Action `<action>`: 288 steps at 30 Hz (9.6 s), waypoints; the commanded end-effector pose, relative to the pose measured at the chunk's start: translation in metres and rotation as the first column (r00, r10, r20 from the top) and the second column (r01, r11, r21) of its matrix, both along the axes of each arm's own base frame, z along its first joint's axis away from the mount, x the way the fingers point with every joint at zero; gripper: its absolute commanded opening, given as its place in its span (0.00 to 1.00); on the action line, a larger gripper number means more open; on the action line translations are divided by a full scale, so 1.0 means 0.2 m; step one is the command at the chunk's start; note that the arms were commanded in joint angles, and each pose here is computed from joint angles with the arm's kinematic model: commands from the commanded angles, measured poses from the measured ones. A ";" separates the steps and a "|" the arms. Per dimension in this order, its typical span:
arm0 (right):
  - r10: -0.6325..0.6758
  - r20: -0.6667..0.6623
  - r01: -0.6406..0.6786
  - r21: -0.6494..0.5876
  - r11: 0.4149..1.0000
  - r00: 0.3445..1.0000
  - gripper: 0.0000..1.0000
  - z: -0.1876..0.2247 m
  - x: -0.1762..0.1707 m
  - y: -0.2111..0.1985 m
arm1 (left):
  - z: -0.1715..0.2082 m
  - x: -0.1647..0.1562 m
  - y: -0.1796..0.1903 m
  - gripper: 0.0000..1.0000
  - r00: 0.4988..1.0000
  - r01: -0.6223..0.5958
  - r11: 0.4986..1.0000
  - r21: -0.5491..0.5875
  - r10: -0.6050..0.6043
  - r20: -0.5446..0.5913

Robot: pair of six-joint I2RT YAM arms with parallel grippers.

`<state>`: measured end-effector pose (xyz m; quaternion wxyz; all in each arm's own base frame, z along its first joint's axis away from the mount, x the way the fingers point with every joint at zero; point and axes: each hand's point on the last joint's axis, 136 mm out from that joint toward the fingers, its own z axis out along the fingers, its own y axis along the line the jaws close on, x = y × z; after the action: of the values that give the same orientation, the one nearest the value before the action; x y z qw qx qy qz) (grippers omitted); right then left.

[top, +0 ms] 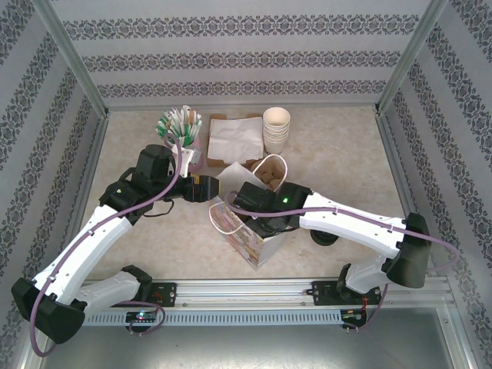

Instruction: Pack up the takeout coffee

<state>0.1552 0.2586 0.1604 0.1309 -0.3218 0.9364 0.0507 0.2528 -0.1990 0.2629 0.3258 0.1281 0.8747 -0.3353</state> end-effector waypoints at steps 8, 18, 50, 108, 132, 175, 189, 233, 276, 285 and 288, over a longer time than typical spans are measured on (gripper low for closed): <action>-0.067 -0.077 0.059 -0.099 0.993 0.995 0.53 -0.19 -0.04 -0.05 | -0.01 -0.01 -0.01 0.79 1.000 0.013 1.000 0.023 -0.013 -0.002; -0.116 -0.123 0.086 -0.227 0.970 0.986 0.52 -0.35 -0.09 -0.15 | -0.02 -0.01 0.00 0.79 1.000 0.010 0.999 0.034 -0.010 -0.005; -0.089 0.025 0.091 -0.130 0.987 0.996 0.52 -0.20 0.02 -0.09 | -0.01 -0.02 0.01 0.79 1.000 0.000 0.999 0.033 0.000 -0.006; -0.089 0.252 0.137 -0.182 0.974 0.964 0.51 -0.04 0.23 -0.06 | 0.01 0.01 0.05 0.78 0.999 -0.046 0.997 0.063 0.045 0.015; -0.245 -0.025 0.247 0.101 0.964 0.969 0.50 -0.26 0.16 0.14 | 0.02 0.01 0.04 0.78 0.999 -0.053 0.998 0.037 0.052 0.010; -0.288 0.096 0.302 -0.206 0.931 0.953 0.51 -0.37 0.27 -0.01 | 0.11 0.00 0.08 0.77 0.992 -0.105 0.994 0.014 0.104 0.072; -0.304 0.034 0.303 -0.233 0.924 0.952 0.52 -0.43 0.29 0.02 | 0.15 0.00 0.09 0.76 0.986 -0.129 0.992 -0.003 0.129 0.107; -0.334 0.216 0.291 0.208 0.934 0.917 0.93 0.36 0.44 0.18 | 0.22 -0.01 0.22 0.76 0.951 -0.259 0.966 -0.028 0.260 0.169; -0.282 0.275 0.208 0.268 0.941 0.919 0.54 0.66 0.31 0.10 | 0.24 0.00 0.27 0.56 0.949 -0.293 0.952 0.083 0.279 0.148; -0.295 0.290 0.213 0.283 0.935 0.911 0.58 0.67 0.31 0.08 | 0.23 0.00 0.27 0.56 0.950 -0.285 0.954 0.095 0.269 0.158; -0.303 0.288 0.222 0.281 0.934 0.908 0.59 0.65 0.31 0.07 | 0.23 0.00 0.27 0.56 0.951 -0.281 0.955 0.096 0.264 0.159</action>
<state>0.2190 0.2782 0.2887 0.3165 -0.1815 0.9261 0.0960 0.2567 -0.1452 0.3055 0.4213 0.0361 0.8758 -0.2326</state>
